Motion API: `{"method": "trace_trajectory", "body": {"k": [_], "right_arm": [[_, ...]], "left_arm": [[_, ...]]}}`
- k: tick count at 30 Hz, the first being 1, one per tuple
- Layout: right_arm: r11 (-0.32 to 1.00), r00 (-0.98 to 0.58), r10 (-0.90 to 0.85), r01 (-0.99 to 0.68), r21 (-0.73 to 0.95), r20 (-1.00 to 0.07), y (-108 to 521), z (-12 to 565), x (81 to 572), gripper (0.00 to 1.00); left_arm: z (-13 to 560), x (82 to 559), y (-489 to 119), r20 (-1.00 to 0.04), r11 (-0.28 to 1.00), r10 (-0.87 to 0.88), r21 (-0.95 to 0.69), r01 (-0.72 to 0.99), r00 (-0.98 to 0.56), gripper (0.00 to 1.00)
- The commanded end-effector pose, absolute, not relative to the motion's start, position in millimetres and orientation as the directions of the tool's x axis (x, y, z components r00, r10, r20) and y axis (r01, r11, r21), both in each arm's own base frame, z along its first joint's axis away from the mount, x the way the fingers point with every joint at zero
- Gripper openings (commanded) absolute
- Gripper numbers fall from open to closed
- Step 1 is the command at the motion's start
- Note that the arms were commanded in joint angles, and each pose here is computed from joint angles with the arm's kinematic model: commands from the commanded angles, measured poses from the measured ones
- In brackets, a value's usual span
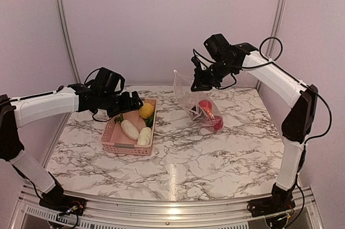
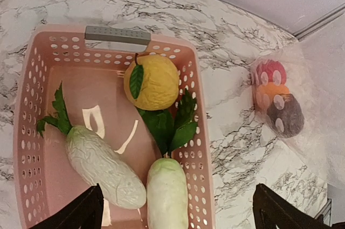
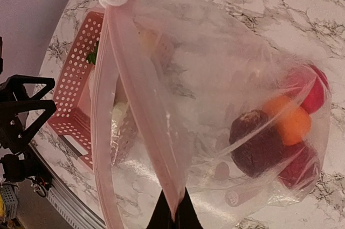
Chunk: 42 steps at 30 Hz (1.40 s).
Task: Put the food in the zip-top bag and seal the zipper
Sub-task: Adjust the zipper food storage bag, then pick up the fake vegetable from the bin.
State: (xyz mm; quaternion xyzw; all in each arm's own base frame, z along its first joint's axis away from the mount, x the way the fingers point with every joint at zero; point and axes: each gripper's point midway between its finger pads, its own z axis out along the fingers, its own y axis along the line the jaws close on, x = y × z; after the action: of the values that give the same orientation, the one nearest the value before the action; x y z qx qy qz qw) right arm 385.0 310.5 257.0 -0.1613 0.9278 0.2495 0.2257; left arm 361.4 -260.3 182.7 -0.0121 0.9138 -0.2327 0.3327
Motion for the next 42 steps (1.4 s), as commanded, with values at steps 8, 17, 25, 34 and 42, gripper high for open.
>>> {"method": "trace_trajectory", "body": {"k": [8,17,25,34,42], "right_arm": [[0.792,-0.831,-0.195,-0.447,0.415,-0.522,328.0,264.2,384.1,0.00],[0.796,-0.836,-0.189,-0.437,0.418,-0.516,323.7,259.0,378.7,0.00],[0.797,-0.836,-0.188,-0.437,0.417,-0.515,322.4,258.0,376.9,0.00],[0.797,-0.839,-0.189,-0.435,0.420,-0.510,321.7,256.2,374.4,0.00],[0.794,-0.841,-0.190,-0.436,0.425,-0.507,322.9,256.6,371.4,0.00]], "left_arm": [[107.5,362.5,-211.2,-0.472,0.950,-0.275,-0.267,-0.162,-0.838,0.92],[82.7,362.7,-205.8,-0.420,0.932,-0.352,-0.241,-0.271,-0.837,0.83],[61.3,363.2,-211.8,-0.363,0.925,-0.369,-0.230,-0.301,-0.856,0.78],[45.9,368.1,-218.4,-0.338,0.925,-0.365,-0.233,-0.298,-0.867,0.72],[43.8,373.1,-220.2,-0.328,0.926,-0.358,-0.246,-0.287,-0.874,0.61]]}}
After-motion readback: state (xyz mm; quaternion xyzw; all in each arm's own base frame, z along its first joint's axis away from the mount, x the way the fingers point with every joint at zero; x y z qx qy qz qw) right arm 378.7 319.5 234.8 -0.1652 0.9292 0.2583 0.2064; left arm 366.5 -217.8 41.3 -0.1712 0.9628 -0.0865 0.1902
